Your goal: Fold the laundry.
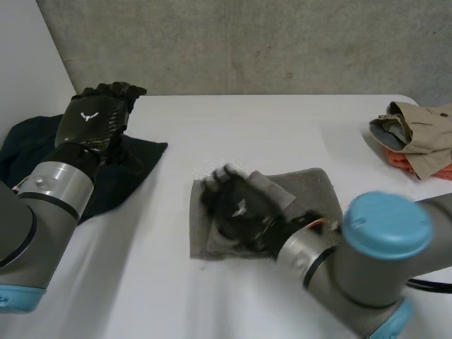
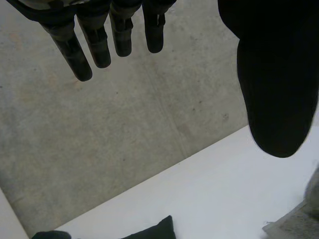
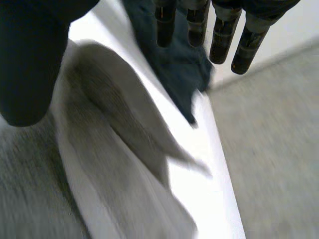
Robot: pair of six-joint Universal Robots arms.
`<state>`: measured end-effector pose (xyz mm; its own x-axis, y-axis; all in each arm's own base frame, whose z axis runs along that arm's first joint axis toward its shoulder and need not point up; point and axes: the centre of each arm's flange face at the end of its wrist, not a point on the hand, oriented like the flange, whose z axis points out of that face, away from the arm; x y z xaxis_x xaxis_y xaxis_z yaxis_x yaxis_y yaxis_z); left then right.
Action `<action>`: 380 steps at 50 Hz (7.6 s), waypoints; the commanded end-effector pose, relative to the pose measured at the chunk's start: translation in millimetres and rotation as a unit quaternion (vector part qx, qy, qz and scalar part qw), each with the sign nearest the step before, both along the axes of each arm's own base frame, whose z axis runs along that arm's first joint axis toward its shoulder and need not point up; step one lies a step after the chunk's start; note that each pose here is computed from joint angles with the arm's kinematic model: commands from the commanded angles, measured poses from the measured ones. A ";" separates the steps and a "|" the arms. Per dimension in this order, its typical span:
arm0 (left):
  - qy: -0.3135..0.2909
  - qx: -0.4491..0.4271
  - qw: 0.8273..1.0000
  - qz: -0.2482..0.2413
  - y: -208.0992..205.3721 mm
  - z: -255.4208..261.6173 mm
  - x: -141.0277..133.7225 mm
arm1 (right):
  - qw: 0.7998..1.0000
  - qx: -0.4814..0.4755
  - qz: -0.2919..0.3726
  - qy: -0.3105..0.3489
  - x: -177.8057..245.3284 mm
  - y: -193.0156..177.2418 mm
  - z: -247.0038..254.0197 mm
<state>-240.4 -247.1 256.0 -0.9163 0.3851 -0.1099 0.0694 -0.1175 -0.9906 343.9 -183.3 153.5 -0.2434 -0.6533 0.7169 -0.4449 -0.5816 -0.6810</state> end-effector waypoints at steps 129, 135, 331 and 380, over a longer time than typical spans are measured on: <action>-0.243 0.127 0.961 -0.015 14.4 -134.2 -78.2 | 0.901 0.353 -0.242 -0.071 -2.7 -71.2 -15.6; -0.235 0.124 0.963 -0.053 18.9 -133.5 -87.2 | 0.915 0.319 -0.240 -0.051 -1.0 -77.5 -15.9; -0.201 0.071 0.976 0.040 -183.2 -108.6 129.2 | 0.960 0.037 -0.212 -0.180 -124.4 -105.1 47.5; -0.270 0.214 0.938 -0.041 -81.3 -126.9 99.0 | 0.959 0.071 -0.231 -0.148 -128.7 -97.8 18.5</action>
<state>-139.0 -327.3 139.3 -0.7534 0.5536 -0.3549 0.5561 0.2484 -0.7931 215.3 -281.9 172.6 -0.7103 -0.5116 0.4836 -0.4070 -0.2621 -0.8750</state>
